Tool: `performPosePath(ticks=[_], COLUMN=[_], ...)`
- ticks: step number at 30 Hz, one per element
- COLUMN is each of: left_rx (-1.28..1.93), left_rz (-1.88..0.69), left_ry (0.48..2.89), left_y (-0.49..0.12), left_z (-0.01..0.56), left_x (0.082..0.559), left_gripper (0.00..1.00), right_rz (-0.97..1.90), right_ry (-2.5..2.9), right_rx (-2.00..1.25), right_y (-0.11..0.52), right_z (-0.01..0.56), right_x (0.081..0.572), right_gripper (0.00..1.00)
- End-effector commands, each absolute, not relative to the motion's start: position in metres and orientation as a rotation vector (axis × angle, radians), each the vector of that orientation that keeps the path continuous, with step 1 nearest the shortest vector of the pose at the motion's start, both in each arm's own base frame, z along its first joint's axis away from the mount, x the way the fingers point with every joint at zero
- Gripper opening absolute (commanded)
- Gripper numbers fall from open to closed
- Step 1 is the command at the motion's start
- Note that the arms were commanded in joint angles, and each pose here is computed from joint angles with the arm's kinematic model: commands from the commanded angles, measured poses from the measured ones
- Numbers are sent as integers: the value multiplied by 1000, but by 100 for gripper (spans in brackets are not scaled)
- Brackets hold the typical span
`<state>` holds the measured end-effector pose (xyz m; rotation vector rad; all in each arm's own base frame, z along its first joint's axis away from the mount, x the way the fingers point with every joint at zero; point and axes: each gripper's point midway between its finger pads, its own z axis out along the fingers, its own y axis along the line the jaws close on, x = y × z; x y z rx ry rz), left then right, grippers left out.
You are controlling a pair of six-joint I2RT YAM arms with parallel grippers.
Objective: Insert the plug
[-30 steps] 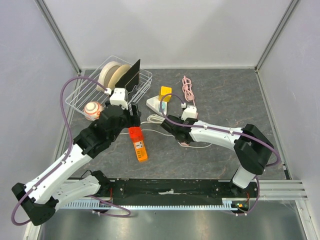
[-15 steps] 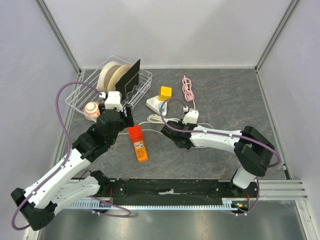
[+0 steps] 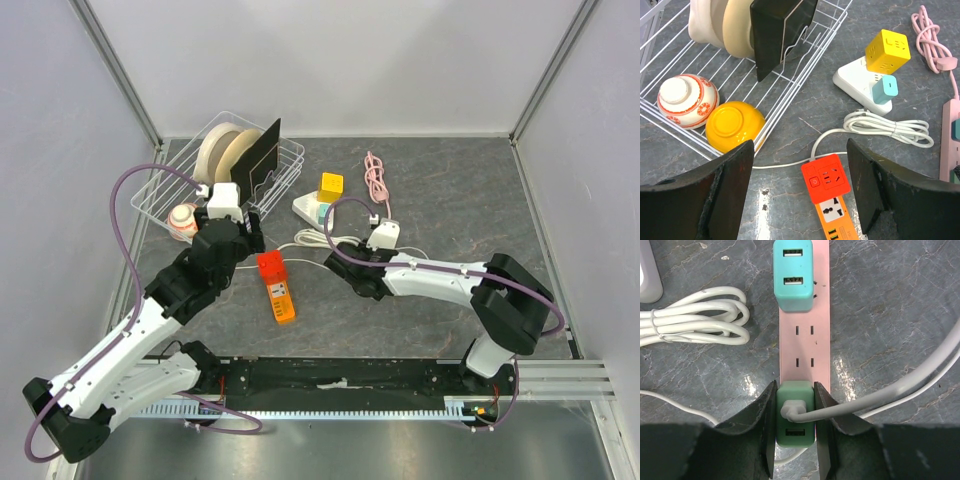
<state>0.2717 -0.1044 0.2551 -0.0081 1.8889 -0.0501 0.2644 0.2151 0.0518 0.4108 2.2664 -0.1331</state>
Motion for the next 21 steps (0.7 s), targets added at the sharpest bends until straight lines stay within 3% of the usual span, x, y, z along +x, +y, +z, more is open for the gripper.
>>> performPosePath(ticks=[1,8,17,21], left_rx=[-50,-41,-62,-88], left_rz=[-32,-31,5,10], left_ry=[1816,1812,1801,1822], left_y=[-96,-97,-90,-84], left_z=[272,269,268,263], left_x=[276,277,280,285], left_gripper=[81,81,81,82], right_rz=[-204,-95,124,125], right_ry=[2622,2439,2264,2158], right_rx=[319,359,377,349], right_y=[213,222,209,186], right_z=[1,69,158,189], right_x=[202,234,239,243], right_gripper=[40,75,98,98])
